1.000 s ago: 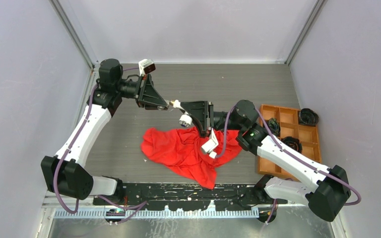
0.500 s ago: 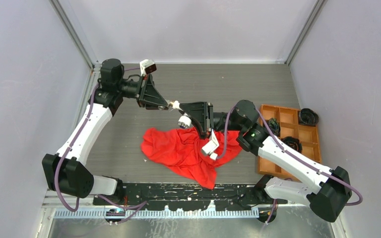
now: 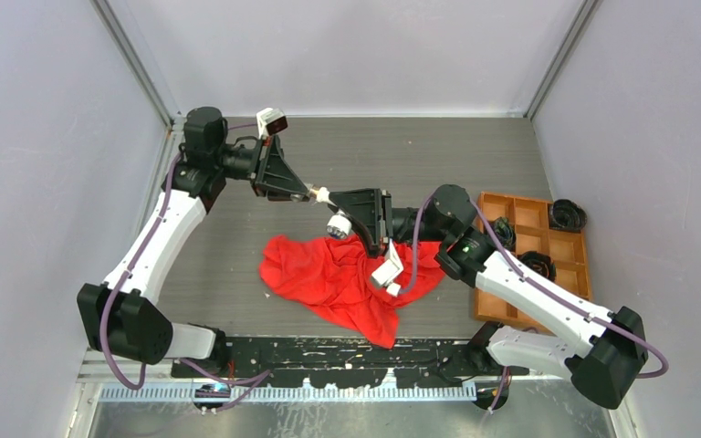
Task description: Install the water faucets
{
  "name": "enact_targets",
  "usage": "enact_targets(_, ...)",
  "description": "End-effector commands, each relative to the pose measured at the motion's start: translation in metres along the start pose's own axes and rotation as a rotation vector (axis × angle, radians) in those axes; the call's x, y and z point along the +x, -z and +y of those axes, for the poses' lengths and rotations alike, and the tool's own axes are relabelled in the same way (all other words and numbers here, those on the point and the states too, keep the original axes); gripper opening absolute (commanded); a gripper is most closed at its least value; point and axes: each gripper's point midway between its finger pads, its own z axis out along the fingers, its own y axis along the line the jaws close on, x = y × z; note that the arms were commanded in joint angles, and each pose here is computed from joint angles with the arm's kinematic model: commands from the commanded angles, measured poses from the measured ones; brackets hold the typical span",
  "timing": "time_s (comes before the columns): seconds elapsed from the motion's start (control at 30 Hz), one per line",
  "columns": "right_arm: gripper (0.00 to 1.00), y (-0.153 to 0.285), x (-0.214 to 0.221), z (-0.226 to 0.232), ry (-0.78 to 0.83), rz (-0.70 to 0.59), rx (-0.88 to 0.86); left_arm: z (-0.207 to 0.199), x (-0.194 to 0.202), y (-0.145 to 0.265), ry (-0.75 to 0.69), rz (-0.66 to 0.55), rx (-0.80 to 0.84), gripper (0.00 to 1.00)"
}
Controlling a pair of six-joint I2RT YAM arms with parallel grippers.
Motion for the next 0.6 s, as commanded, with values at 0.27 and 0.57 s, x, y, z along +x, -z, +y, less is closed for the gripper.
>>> enact_targets(0.27,0.00,-0.008,0.003,0.004,0.013,-0.017,-0.023,-0.038,0.025,0.004,-0.139,0.046,0.030,0.00)
enact_targets(0.57,0.00,0.000,-0.023,-0.014,-0.087,-0.152,0.008,-0.039,0.036,-0.003,-0.126,0.100,0.046,0.00)
